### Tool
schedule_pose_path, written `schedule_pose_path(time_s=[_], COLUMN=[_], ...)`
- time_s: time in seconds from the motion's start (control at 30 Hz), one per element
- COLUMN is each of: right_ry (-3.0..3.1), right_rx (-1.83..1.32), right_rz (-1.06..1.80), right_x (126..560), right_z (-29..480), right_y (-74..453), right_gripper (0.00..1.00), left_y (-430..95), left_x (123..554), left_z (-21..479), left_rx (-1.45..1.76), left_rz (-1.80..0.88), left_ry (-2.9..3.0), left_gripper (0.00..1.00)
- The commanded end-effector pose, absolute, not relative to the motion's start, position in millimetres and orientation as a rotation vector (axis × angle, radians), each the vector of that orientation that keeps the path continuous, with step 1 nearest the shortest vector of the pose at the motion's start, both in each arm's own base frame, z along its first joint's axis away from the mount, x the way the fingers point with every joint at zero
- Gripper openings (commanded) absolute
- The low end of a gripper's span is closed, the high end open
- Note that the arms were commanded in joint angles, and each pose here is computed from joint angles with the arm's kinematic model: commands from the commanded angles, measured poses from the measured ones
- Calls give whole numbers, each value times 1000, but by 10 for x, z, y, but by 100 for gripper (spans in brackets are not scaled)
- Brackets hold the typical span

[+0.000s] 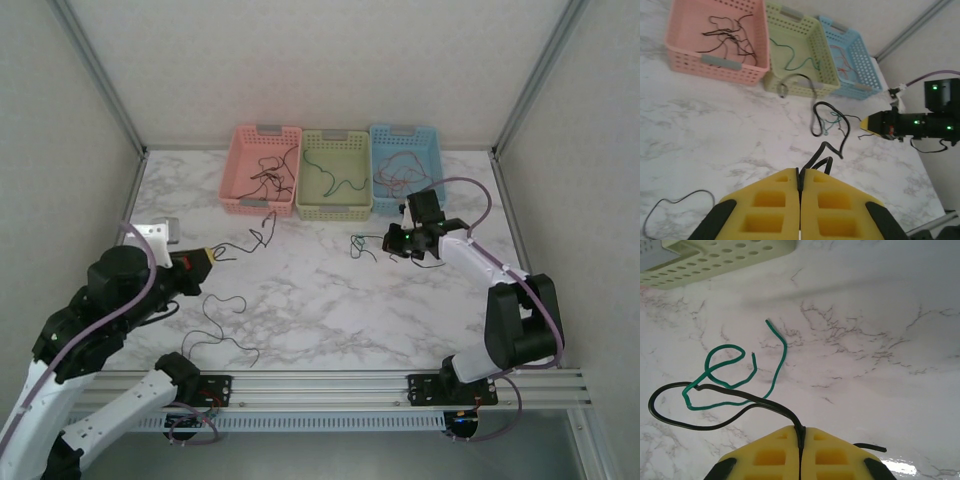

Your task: Untangle the cables

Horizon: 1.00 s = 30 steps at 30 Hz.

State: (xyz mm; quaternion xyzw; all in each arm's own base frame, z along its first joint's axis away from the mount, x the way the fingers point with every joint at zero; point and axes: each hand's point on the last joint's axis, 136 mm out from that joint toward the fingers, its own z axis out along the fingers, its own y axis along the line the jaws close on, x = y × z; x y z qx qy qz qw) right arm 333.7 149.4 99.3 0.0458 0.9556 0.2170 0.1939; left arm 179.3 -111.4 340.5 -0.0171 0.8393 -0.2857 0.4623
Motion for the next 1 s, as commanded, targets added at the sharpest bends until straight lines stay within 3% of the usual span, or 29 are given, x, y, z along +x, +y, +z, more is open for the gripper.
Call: schedule_pose_path(time_s=[0.0,0.33,0.6,0.97], right_ry=[2658,2664,2667,2648], right_rx=[115,106,100,89], right_rz=[664,689,700,704], right_x=[3300,3260,3246,3267], right_z=[1073,1027,1011,1096], right_y=[1563,1606,1616,1624], right_gripper=[0,0,0,0], left_y=[-1361,-1565,-1517,-1385], left_x=[1842,2621,3879,5417], left_z=[3570,3518,3343,2429], left_rx=[36,-20,-156,-229], left_rz=[-825,-650,-497,-213], left_ry=[2002,2029,2087,2236], left_gripper=[0,0,0,0])
